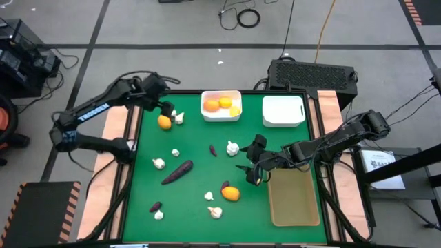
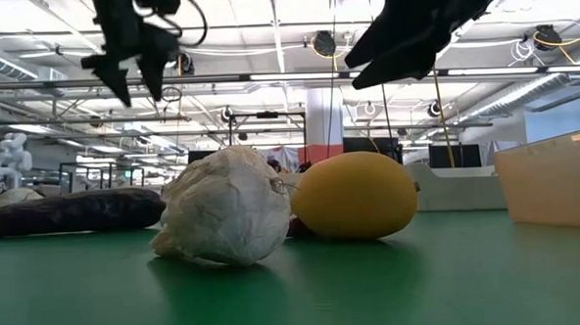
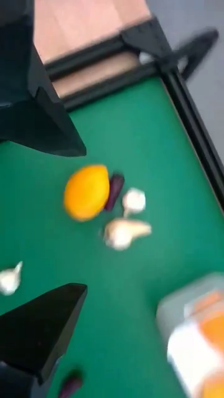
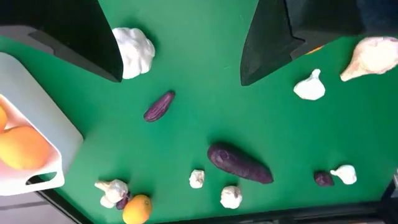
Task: Sort produce into baskets
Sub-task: Put the lemon into the left white bin
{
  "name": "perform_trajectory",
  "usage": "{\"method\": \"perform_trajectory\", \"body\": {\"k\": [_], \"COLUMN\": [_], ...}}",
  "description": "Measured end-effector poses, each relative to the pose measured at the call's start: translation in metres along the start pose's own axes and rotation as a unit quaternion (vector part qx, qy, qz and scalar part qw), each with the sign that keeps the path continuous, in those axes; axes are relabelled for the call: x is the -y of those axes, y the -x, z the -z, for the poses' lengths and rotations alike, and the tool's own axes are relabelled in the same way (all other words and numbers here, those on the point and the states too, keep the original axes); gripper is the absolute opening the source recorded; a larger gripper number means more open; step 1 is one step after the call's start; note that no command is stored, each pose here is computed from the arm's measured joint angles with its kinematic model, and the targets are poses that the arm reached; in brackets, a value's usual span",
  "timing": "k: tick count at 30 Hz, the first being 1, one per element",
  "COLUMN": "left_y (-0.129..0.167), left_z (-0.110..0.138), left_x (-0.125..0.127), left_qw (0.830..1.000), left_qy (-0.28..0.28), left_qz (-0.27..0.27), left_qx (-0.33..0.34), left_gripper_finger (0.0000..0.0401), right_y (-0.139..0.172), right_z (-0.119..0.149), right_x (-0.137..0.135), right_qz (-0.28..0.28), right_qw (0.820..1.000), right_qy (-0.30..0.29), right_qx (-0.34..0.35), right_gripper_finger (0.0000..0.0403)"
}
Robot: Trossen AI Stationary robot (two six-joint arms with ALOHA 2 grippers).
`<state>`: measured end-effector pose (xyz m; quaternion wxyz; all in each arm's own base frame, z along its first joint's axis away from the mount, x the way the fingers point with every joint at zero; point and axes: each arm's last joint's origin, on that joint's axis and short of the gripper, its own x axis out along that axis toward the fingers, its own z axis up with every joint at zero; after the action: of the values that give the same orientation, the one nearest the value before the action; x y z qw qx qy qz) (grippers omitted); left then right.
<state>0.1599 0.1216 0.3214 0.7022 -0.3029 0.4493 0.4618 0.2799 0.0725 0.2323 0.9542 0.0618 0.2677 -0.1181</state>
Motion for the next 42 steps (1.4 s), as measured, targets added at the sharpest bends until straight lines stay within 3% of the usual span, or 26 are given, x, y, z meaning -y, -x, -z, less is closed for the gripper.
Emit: {"method": "perform_trajectory", "body": {"k": [4, 13, 23, 35, 42], "left_y": [-0.03, -0.067, -0.113, -0.142, -0.157], "left_z": [0.004, 0.019, 0.041, 0.059, 0.067], "left_x": [-0.002, -0.01, -0.009, -0.011, -0.012], "left_qw": [0.997, 0.987, 0.982, 0.981, 0.981], "left_qy": [0.072, 0.127, 0.182, 0.194, 0.187], "left_qz": [-0.022, -0.091, -0.039, -0.023, -0.042], "left_qx": [-0.007, -0.04, -0.034, -0.01, -0.029], "left_gripper_finger": [0.0356, 0.0356, 0.0356, 0.0356, 0.0356], "right_y": [0.0, 0.001, 0.001, 0.001, 0.001], "right_z": [-0.004, -0.009, -0.009, -0.009, -0.009], "right_x": [-0.002, -0.006, -0.006, -0.006, -0.006], "right_qz": [-0.008, -0.057, -0.057, -0.067, -0.066], "right_qw": [1.0, 0.998, 0.998, 0.997, 0.997], "right_qy": [-0.014, -0.027, -0.015, -0.012, -0.009], "right_qx": [0.02, 0.031, 0.031, 0.028, 0.029], "right_gripper_finger": [0.0314, 0.0314, 0.0314, 0.0314, 0.0314]}}
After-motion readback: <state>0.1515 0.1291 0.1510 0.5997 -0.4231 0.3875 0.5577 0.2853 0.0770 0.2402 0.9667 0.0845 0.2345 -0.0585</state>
